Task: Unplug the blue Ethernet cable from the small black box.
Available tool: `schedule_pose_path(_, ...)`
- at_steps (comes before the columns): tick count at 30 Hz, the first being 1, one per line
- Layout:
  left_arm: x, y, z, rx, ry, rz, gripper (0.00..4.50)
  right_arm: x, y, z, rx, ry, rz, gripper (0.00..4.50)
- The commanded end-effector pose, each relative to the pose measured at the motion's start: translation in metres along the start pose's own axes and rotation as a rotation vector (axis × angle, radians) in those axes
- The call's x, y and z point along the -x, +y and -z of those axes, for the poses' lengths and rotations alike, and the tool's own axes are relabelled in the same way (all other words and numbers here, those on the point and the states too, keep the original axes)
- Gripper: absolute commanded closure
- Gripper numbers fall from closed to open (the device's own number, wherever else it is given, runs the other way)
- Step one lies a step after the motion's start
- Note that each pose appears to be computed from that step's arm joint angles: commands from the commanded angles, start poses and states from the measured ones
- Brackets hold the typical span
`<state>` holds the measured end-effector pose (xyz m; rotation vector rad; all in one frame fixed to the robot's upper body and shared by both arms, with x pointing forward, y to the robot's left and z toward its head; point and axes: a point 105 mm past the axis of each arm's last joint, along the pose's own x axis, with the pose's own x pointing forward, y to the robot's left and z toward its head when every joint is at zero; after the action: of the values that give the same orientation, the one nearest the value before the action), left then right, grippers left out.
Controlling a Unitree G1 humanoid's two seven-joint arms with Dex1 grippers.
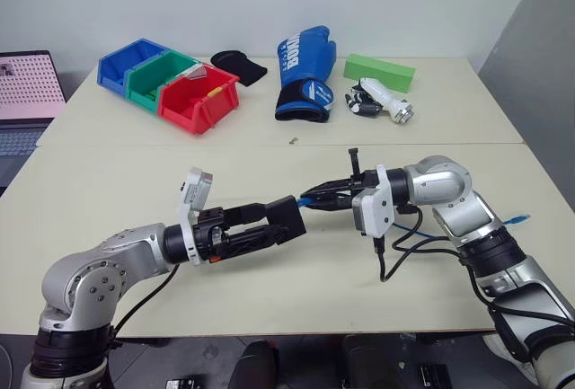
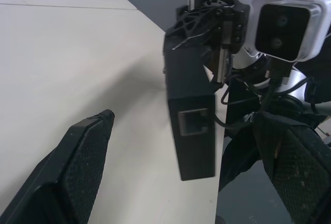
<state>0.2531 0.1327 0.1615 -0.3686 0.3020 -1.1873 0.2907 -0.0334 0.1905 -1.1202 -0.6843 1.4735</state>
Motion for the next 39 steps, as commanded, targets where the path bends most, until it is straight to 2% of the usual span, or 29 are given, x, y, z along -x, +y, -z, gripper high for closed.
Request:
schedule_pose_path(1, -0.007, -0.005, -0.004, -0.014, -0.007, 0.038, 0.67, -0.002, -0.012, -0.016, 0.059, -0.050, 0.022, 4.37)
schedule_pose_path(15, -0.005, -0.001, -0.004, -0.030, 0.004, 0.030, 3.71, -0.005, -0.004, -0.014, 0.129, -0.025, 0.011, 4.37)
schedule_pose_path(19, -0.002, 0.002, -0.005, -0.030, 0.004, 0.019, 3.70, -0.005, 0.001, -0.013, 0.177, -0.016, -0.015, 4.37)
schedule_pose_path(20, -0.001, 0.002, -0.006, -0.030, 0.005, 0.021, 3.70, -0.005, 0.001, -0.013, 0.184, -0.016, -0.019, 3.67)
schedule_pose_path(26, 0.000, 0.004, -0.005, -0.088, 0.059, 0.027, 3.70, 0.007, 0.005, -0.016, 0.146, -0.024, -0.055, 2.44)
schedule_pose_path(30, -0.002, 0.004, -0.002, -0.194, 0.129, 0.058, 3.70, 0.016, 0.001, -0.026, -0.071, -0.072, -0.010, 1.55)
schedule_pose_path(32, -0.003, 0.010, -0.001, -0.318, 0.169, 0.045, 3.70, 0.020, -0.006, -0.029, -0.289, -0.098, 0.042, 1.10)
schedule_pose_path(36, -0.009, 0.008, -0.008, -0.404, 0.171, 0.090, 3.70, 0.018, -0.005, -0.032, -0.639, -0.128, 0.063, 0.21)
schedule_pose_path(37, -0.009, 0.007, -0.009, -0.415, 0.176, 0.105, 3.70, 0.016, -0.003, -0.034, -0.704, -0.137, 0.054, 0.04)
schedule_pose_path(39, -0.010, 0.005, -0.010, -0.445, 0.184, 0.134, 3.70, 0.014, -0.002, -0.032, -0.843, -0.149, 0.056, 0.00)
